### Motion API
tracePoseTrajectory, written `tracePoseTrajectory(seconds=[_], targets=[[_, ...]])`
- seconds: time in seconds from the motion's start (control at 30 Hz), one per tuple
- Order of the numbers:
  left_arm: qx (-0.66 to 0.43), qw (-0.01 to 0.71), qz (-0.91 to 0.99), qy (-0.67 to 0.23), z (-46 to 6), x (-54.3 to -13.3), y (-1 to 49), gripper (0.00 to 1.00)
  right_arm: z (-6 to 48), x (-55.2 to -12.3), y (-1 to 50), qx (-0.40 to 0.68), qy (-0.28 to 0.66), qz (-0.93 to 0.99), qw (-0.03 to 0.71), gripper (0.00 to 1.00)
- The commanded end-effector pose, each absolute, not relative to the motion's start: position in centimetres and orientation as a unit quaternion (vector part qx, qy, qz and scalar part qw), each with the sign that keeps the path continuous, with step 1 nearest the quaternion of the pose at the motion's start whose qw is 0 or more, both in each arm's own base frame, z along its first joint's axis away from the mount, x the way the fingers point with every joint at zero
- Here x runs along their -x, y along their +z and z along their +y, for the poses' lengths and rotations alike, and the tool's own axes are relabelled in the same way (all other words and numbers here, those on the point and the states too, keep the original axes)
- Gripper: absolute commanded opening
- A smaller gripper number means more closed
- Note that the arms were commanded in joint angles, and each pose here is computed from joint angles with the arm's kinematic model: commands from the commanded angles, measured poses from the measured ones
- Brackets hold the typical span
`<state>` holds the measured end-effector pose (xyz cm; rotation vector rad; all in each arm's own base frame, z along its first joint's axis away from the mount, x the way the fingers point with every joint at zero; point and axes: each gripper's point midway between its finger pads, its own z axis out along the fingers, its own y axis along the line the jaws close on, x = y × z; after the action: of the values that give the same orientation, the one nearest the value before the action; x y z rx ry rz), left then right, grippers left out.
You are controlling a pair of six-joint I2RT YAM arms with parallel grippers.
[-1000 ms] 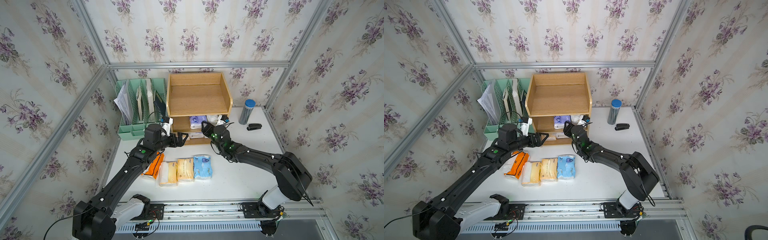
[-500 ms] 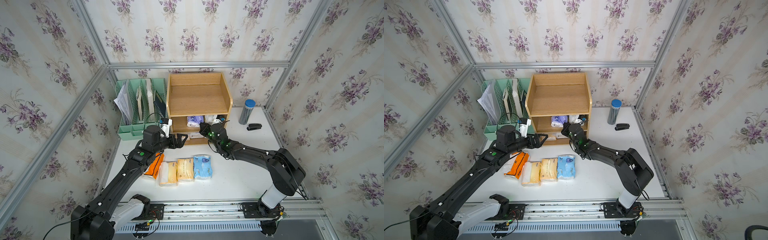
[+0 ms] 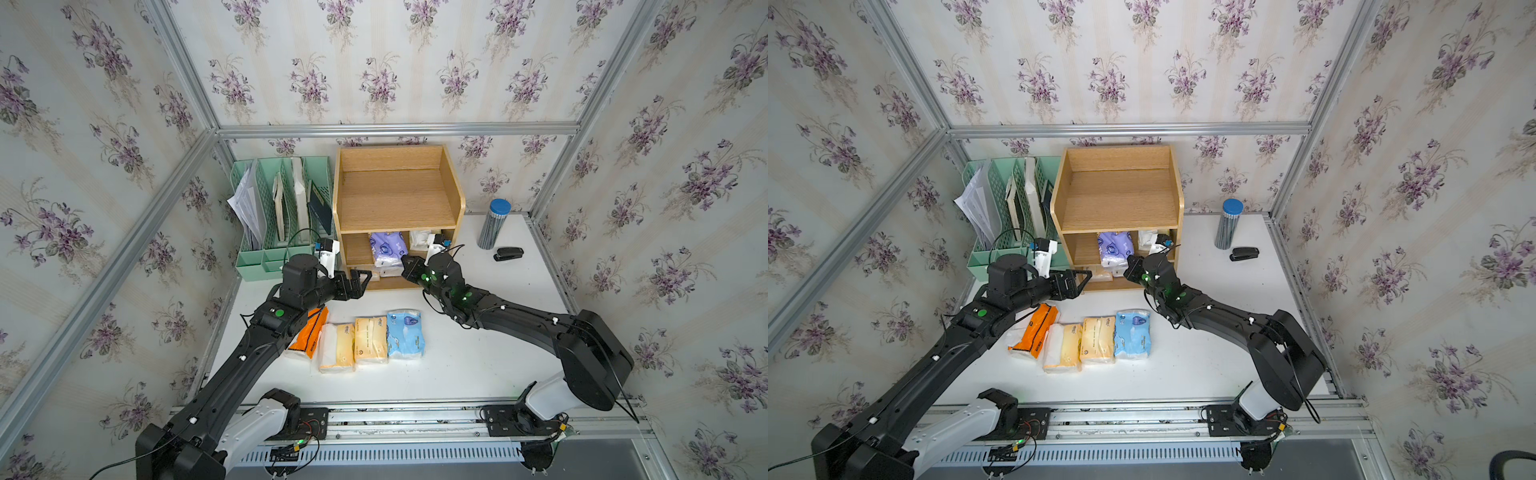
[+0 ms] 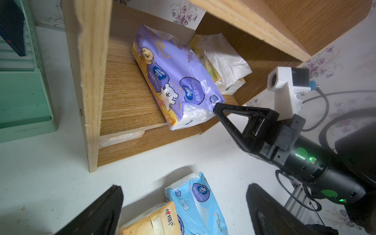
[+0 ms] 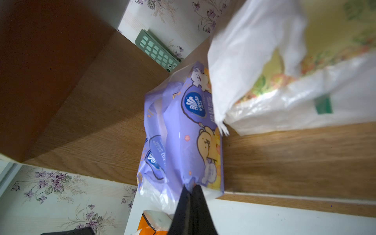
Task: Remove the tissue boxes from the shelf
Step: Pick up a box of tissues from the shelf.
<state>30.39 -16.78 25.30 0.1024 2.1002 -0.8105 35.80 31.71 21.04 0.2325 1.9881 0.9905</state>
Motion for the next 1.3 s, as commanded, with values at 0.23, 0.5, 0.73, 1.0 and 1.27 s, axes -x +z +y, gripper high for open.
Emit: tracePoseTrajectory(seconds=[0.23, 0.5, 0.73, 1.0, 1.27], targets=[[-0.038, 0.428, 0.841, -0.329, -16.9, -30.6, 25.5, 0.99, 31.1, -33.7, 21.0, -0.076, 0.402, 0.804, 0.431, 0.31], [-0.036, 0.425, 0.843, -0.328, -17.0, -31.1, 25.4, 0.99, 30.3, -33.9, 23.5, -0.068, 0.396, 0.792, 0.461, 0.55], [-0.037, 0.426, 0.843, -0.326, -17.0, -31.1, 25.4, 0.99, 32.8, -35.2, 23.7, -0.036, 0.407, 0.792, 0.454, 0.59], [-0.035, 0.423, 0.846, -0.322, -16.8, -30.7, 24.8, 0.99, 35.7, -36.2, 21.7, -0.016, 0.424, 0.800, 0.424, 0.53], [-0.033, 0.424, 0.846, -0.321, -16.6, -30.4, 24.8, 0.99, 35.6, -35.8, 23.0, -0.015, 0.437, 0.791, 0.428, 0.11]])
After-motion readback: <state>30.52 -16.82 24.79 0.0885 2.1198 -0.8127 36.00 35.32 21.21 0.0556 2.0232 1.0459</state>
